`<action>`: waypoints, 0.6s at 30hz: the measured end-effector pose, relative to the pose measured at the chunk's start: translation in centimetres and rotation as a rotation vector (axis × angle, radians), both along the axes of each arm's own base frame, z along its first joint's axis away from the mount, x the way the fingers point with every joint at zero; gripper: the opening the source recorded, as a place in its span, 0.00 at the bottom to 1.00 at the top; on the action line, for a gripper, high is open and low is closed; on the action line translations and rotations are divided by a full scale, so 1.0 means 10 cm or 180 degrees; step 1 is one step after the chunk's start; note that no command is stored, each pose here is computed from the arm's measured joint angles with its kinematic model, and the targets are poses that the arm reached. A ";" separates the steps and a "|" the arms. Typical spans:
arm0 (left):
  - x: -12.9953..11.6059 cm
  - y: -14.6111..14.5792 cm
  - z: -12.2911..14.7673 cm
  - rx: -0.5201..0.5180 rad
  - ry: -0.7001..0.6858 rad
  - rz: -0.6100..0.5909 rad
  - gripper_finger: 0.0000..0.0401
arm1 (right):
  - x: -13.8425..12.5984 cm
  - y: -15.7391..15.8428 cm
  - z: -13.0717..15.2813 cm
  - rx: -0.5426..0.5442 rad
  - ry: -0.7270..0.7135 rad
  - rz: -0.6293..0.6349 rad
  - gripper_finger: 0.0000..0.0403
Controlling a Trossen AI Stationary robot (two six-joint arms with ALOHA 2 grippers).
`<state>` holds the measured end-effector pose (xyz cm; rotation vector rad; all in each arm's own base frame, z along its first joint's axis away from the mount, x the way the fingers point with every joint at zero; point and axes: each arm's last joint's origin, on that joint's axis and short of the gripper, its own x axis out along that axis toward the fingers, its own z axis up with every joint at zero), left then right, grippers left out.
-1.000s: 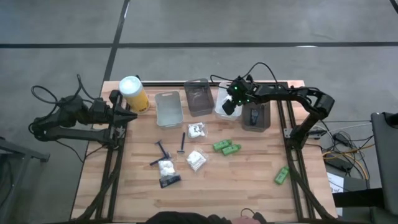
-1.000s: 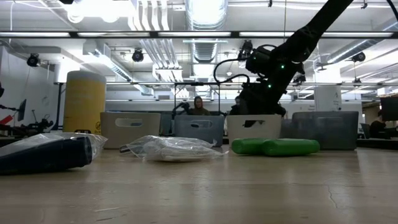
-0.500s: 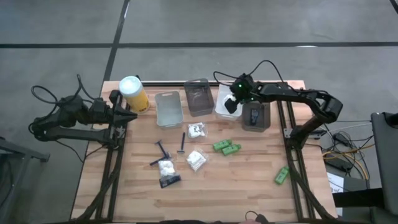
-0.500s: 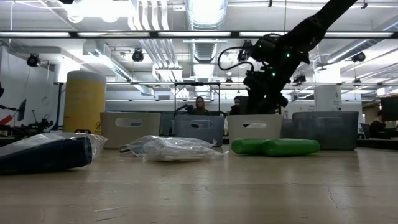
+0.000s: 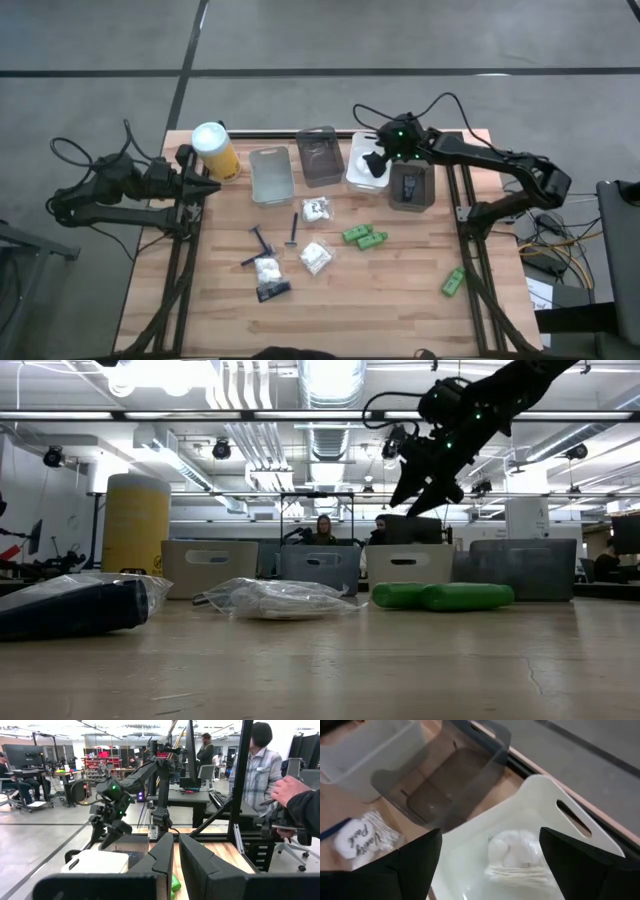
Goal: Pick & Place Travel size toiletries
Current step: Put the white cotton pack into the white bin
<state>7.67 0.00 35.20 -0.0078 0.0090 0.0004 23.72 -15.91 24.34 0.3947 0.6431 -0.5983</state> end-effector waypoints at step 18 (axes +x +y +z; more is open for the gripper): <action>0.00 0.00 0.00 0.0000 0.0001 0.0001 0.09 | -0.03 0.32 0.18 -0.0069 -0.0074 0.0316 0.66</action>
